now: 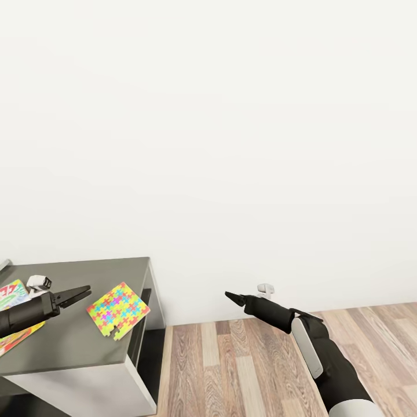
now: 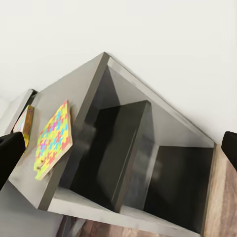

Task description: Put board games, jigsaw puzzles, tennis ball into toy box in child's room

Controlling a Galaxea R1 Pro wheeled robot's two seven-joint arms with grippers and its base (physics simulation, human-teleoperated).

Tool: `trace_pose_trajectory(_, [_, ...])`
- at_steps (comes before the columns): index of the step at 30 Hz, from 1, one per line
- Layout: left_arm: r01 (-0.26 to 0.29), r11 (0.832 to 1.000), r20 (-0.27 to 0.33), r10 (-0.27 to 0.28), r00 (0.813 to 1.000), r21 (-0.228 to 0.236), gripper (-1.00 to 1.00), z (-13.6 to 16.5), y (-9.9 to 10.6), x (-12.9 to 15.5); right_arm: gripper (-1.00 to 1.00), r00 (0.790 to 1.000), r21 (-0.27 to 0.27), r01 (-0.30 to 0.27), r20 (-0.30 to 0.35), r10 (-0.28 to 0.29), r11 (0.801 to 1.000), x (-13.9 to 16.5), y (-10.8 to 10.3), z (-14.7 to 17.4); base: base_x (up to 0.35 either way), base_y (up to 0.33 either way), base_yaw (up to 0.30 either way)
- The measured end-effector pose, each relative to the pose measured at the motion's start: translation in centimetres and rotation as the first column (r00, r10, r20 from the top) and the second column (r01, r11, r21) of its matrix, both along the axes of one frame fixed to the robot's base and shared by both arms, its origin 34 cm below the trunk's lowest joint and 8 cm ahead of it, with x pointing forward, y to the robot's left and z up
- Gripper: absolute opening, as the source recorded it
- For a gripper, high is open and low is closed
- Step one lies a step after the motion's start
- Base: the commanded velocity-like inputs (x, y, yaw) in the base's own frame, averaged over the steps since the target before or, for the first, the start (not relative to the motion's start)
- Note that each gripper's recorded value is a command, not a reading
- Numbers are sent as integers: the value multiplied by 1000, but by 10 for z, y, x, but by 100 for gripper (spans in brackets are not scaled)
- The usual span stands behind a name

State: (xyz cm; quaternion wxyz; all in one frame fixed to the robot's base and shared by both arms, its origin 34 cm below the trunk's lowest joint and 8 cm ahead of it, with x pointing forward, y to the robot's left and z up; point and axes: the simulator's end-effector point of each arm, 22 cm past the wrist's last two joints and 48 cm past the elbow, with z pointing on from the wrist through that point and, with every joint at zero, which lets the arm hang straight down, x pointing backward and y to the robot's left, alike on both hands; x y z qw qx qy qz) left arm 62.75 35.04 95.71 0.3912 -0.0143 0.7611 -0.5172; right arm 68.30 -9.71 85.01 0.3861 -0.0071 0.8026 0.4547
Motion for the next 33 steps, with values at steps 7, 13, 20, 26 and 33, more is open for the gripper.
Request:
trace_pose_trajectory(7, [0, 1000, 0, 0, 1000, 0, 100, -11, 0, 0, 100, 1000, -2, 1, 0, -1, 1000, 0, 0, -11, 0, 0, 0])
trace_pose_trajectory(13, [0, 1000, 0, 0, 1000, 0, 100, -20, 0, 0, 100, 1000, 2, -1, 0, 1, 1000, 0, 0, -20, 0, 0, 0])
trace_pose_trajectory(20, [0, 1000, 1, 0, 1000, 0, 100, -22, 0, 0, 100, 1000, 5, -1, 2, 1, 1000, 0, 0, -20, 0, 0, 0])
trace_pose_trajectory(26, [0, 1000, 0, 0, 1000, 0, 100, -22, 0, 0, 100, 1000, 11, -1, 3, 1, 1000, 0, 1, -19, 0, 0, 0])
trace_pose_trajectory(33, [0, 1000, 0, 0, 1000, 0, 100, -22, 0, 0, 100, 1000, 13, -1, 4, 1, 1000, 0, 1, -18, 0, 0, 0])
